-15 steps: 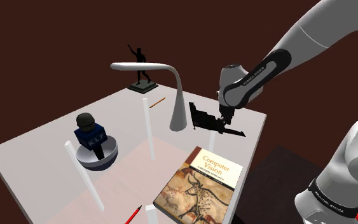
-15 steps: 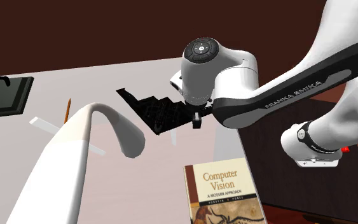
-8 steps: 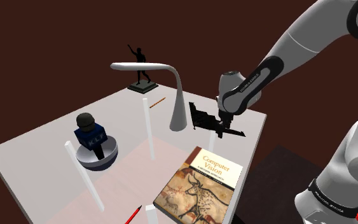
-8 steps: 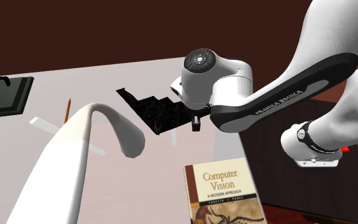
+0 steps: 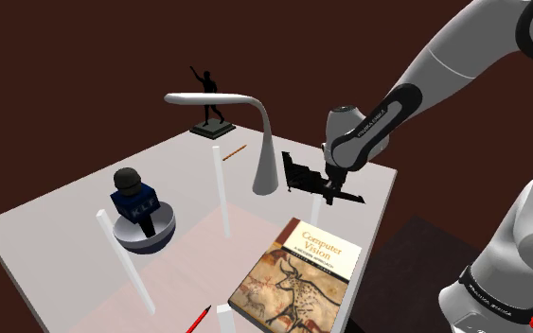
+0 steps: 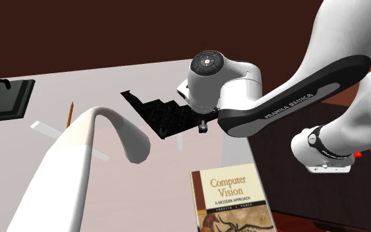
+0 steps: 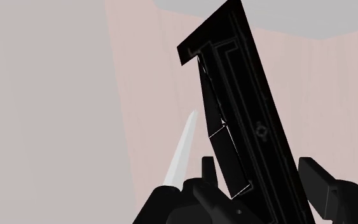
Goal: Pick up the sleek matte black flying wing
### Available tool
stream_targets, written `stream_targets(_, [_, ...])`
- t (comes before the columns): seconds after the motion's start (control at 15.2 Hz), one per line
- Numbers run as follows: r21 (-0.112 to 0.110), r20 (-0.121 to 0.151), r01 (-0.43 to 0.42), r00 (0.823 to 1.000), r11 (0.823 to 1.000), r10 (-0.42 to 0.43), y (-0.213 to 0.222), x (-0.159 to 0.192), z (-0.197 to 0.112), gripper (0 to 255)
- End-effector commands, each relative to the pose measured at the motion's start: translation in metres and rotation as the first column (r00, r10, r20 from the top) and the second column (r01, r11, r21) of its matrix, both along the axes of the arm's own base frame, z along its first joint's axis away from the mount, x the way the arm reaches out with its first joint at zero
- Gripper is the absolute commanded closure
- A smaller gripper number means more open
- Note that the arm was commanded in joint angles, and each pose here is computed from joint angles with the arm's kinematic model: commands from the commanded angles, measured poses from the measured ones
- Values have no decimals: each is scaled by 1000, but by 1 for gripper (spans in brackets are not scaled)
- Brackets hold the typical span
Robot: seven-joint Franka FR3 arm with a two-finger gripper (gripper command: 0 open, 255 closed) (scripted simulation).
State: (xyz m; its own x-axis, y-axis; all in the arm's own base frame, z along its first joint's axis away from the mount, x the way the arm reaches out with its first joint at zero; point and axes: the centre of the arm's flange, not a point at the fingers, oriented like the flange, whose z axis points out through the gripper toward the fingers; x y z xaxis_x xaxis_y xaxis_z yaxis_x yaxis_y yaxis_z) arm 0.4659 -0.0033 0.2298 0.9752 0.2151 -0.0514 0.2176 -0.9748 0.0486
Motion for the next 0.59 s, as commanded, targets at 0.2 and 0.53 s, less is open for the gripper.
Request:
stream_targets(0.2, [0, -2, -1, 1000, 1000, 1, 0, 0, 10, 255])
stream_targets(0.53, [0, -2, -1, 1000, 1000, 1, 0, 0, 36, 255])
